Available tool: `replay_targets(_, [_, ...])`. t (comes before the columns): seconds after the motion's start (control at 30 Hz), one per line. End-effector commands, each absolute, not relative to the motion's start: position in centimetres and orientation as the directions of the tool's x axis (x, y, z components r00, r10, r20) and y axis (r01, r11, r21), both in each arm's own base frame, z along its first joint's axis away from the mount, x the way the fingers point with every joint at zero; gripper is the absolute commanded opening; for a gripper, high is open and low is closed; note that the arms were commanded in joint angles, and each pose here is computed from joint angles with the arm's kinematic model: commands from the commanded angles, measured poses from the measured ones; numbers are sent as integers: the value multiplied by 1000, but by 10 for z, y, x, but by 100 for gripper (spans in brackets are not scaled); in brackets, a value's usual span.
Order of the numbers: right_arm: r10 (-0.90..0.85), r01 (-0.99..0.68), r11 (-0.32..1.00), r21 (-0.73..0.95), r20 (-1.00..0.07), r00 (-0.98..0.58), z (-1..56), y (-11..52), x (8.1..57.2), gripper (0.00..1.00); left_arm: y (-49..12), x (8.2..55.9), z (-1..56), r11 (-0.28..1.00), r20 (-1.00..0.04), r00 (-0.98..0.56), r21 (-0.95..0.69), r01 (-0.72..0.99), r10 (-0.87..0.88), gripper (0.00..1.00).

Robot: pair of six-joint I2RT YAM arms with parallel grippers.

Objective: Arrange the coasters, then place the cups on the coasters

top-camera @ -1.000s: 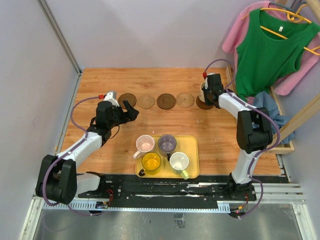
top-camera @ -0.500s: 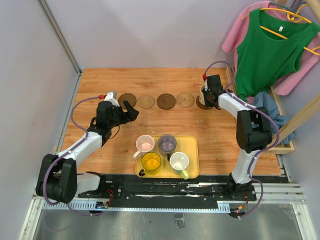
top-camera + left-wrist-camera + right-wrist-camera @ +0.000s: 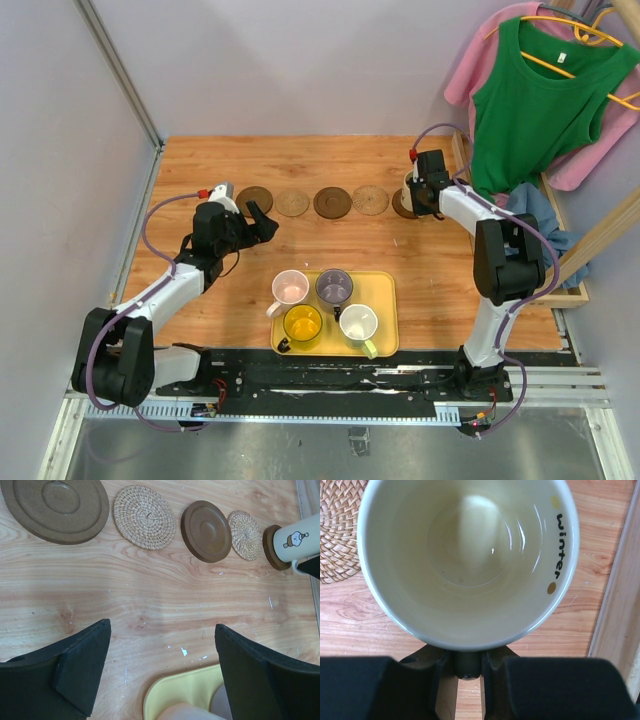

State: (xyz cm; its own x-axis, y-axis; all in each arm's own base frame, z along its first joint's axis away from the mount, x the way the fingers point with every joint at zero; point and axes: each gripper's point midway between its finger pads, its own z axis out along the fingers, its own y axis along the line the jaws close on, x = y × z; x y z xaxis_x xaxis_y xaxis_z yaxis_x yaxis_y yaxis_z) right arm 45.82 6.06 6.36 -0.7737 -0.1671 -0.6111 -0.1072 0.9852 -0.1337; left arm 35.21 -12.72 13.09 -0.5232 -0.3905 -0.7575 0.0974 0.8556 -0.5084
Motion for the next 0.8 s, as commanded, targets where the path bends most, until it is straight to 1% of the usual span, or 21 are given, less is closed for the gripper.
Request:
replay_targets(0.0, [-136, -83, 990, -112, -636, -759, 63, 58, 466, 2, -128, 357, 139, 850, -770, -500, -514, 118, -396, 88])
replay_targets(0.33, [-128, -88, 992, -95, -638, -759, 59, 62, 471, 2, -128, 358, 137, 849, -768, -503, -515, 116, -397, 88])
replay_targets(0.53, [-131, -93, 991, -93, -631, -764, 56, 62, 470, 4, -129, 358, 136, 849, -768, -504, -515, 116, -396, 88])
replay_targets(0.6, [-135, -95, 991, -96, -630, -765, 56, 62, 469, 7, -129, 358, 136, 849, -767, -504, -516, 116, -397, 88])
replay_targets(0.67, [-137, -94, 990, -102, -628, -766, 57, 61, 469, 13, -129, 358, 136, 848, -766, -505, -518, 116, -399, 88])
replay_targets(0.77, [-140, -97, 990, -102, -626, -767, 58, 61, 467, 28, -129, 359, 137, 846, -766, -503, -520, 118, -400, 88])
